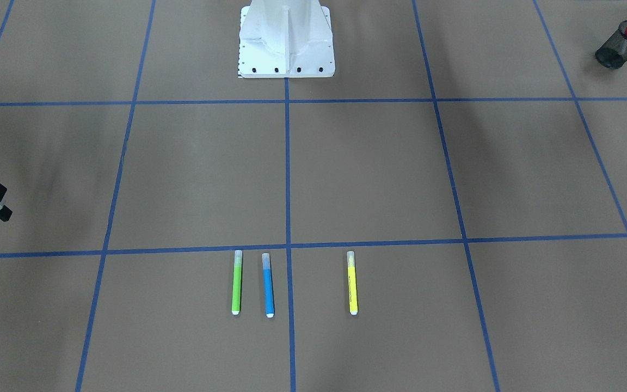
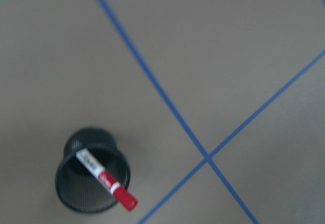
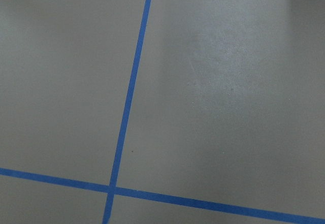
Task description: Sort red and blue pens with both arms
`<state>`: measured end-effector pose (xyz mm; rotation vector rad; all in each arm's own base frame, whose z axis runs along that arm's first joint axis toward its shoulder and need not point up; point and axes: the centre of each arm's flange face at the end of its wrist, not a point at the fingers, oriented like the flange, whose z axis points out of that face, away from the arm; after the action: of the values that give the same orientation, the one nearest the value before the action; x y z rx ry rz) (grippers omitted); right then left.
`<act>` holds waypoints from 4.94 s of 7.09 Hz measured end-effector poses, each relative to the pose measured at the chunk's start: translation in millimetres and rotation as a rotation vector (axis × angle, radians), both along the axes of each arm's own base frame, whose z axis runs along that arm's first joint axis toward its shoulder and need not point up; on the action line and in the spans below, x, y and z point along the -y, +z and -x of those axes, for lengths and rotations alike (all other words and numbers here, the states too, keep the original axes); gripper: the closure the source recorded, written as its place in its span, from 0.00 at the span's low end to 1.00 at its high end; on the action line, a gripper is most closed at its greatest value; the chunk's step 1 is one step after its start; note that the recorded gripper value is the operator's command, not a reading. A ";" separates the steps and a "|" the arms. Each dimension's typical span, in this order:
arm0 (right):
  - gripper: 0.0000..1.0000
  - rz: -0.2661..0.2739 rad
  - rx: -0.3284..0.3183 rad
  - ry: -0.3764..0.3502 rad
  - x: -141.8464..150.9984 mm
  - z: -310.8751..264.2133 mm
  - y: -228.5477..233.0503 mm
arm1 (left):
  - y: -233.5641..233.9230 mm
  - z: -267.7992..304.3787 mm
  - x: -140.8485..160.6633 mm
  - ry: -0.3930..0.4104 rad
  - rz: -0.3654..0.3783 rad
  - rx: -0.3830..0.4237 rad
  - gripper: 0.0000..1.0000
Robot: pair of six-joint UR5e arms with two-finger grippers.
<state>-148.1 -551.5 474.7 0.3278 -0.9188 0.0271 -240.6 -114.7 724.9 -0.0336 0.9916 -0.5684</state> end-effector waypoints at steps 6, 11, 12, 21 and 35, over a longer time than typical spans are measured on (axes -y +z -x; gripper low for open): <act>0.00 0.054 -0.021 0.006 0.1 -0.1 27.6 | -108.1 -94.9 283.6 0.313 -0.243 0.226 0.00; 0.01 -0.050 0.065 -0.051 27.7 99.0 -84.0 | -167.3 -222.0 443.4 0.425 -0.362 0.239 0.00; 0.01 -0.076 0.051 -0.041 31.7 127.4 -106.4 | -165.6 -225.3 447.6 0.425 -0.384 0.241 0.00; 0.03 0.141 -0.103 0.101 87.5 386.3 -262.4 | -157.0 -227.2 446.4 0.432 -0.389 0.240 0.00; 0.61 0.152 -0.137 0.067 43.4 459.9 -229.8 | -145.7 -226.8 444.9 0.437 -0.373 0.238 0.00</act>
<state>-608.0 -595.0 244.9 0.2163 -0.7650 0.1339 -13.9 -559.6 579.2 0.1441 0.8108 0.0190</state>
